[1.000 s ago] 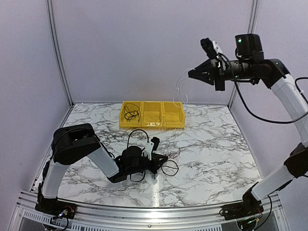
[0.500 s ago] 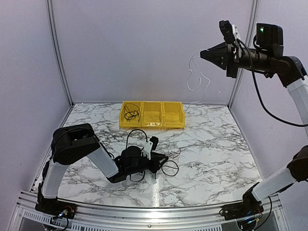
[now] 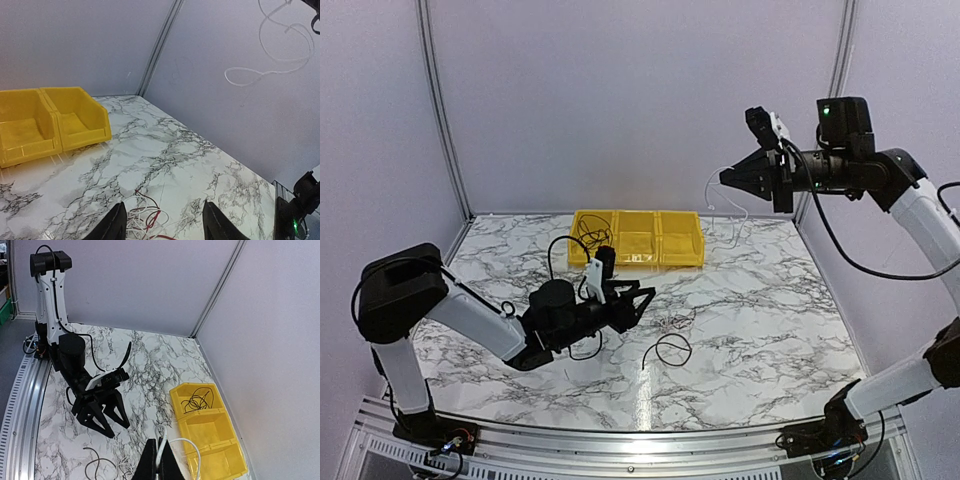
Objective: Untangle the cables
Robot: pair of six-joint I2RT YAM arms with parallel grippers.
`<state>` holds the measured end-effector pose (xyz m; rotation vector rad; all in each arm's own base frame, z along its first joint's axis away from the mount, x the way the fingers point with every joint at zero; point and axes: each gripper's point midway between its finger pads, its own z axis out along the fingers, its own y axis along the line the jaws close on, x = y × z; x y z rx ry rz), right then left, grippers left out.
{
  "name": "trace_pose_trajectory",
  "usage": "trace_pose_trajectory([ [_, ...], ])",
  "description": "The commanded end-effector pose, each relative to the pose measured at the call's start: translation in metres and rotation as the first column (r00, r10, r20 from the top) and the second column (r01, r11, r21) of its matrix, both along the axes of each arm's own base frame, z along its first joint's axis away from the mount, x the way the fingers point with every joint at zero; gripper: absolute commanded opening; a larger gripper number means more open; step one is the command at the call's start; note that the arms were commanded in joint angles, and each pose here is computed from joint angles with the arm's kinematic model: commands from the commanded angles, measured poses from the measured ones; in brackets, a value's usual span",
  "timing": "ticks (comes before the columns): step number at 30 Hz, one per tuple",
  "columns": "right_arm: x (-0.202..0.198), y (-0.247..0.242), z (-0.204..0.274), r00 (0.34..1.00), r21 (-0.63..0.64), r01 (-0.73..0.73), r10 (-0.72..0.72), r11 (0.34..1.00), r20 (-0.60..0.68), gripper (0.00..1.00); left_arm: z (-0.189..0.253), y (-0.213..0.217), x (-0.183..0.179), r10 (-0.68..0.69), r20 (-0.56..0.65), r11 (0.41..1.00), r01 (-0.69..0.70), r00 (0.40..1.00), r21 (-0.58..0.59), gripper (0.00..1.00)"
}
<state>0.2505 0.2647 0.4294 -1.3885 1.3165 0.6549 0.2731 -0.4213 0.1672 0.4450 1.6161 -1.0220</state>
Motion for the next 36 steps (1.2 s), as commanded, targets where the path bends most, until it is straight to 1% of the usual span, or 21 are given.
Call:
trace_pose_trajectory([
  [1,-0.003,0.004,-0.004,0.999,0.037,-0.034,0.035,0.999,-0.013,0.0,0.01,0.027,0.009,0.122,0.005,0.991,-0.122,0.993,0.057,0.54],
  [4,0.005,0.009,-0.021,0.998,0.033,-0.032,0.034,0.999,-0.057,0.0,0.007,0.051,0.014,0.225,-0.01,0.966,-0.221,0.974,0.132,0.54],
  [8,0.021,0.015,-0.038,0.995,0.03,-0.009,0.012,1.0,-0.103,0.0,0.001,0.089,0.019,0.361,0.015,0.898,-0.352,0.932,0.265,0.54],
  [10,0.032,0.02,-0.045,0.993,0.031,0.007,-0.004,0.999,-0.117,0.0,-0.004,0.111,0.019,0.433,0.003,0.862,-0.416,0.901,0.289,0.54],
  [12,0.046,0.024,-0.05,0.991,0.032,0.037,-0.032,0.999,-0.131,0.0,-0.008,0.13,0.017,0.491,-0.038,0.845,-0.465,0.87,0.265,0.49],
  [13,0.056,0.027,-0.056,0.989,0.026,0.05,-0.046,0.998,-0.142,0.0,-0.012,0.138,0.015,0.514,-0.067,0.839,-0.485,0.855,0.247,0.45],
  [15,0.072,0.032,-0.062,0.987,0.02,0.079,-0.076,0.997,-0.142,0.0,-0.022,0.151,0.011,0.549,-0.138,0.829,-0.516,0.824,0.214,0.33],
  [17,0.09,0.036,-0.067,0.985,0.015,0.109,-0.106,0.994,-0.138,0.0,-0.035,0.155,0.007,0.552,-0.178,0.83,-0.514,0.815,0.217,0.14],
  [18,0.098,0.038,-0.07,0.984,0.013,0.119,-0.117,0.993,-0.134,0.0,-0.043,0.155,0.005,0.546,-0.186,0.832,-0.503,0.817,0.234,0.01],
  [20,0.115,0.044,-0.074,0.982,0.017,0.141,-0.138,0.99,-0.126,0.0,-0.058,0.157,0.003,0.553,-0.201,0.826,-0.5,0.808,0.262,0.0],
  [22,0.132,0.051,-0.079,0.979,0.022,0.161,-0.157,0.987,-0.127,0.0,-0.067,0.162,0.003,0.578,-0.215,0.809,-0.519,0.787,0.277,0.0],
  [26,0.167,0.064,-0.096,0.971,0.02,0.195,-0.19,0.981,-0.147,0.0,-0.057,0.171,0.0,0.612,-0.182,0.783,-0.558,0.769,0.276,0.0],
  [29,0.192,0.075,-0.112,0.964,0.011,0.214,-0.209,0.977,-0.164,0.0,-0.045,0.173,-0.007,0.646,-0.112,0.746,-0.595,0.755,0.299,0.0],
  [30,0.201,0.078,-0.117,0.962,0.007,0.219,-0.215,0.976,-0.169,0.0,-0.042,0.172,-0.01,0.651,-0.082,0.735,-0.6,0.754,0.316,0.0],
  [32,0.217,0.086,-0.129,0.959,0.0,0.225,-0.221,0.974,-0.178,0.0,-0.035,0.165,-0.019,0.64,-0.033,0.73,-0.595,0.767,0.336,0.0],
  [35,0.243,0.097,-0.151,0.951,-0.016,0.236,-0.235,0.972,-0.199,0.0,-0.034,0.157,-0.029,0.617,-0.006,0.735,-0.573,0.787,0.361,0.02],
  [36,0.249,0.1,-0.15,0.951,-0.01,0.241,-0.238,0.97,-0.196,0.0,-0.035,0.155,-0.031,0.611,-0.005,0.738,-0.567,0.792,0.367,0.02],
])
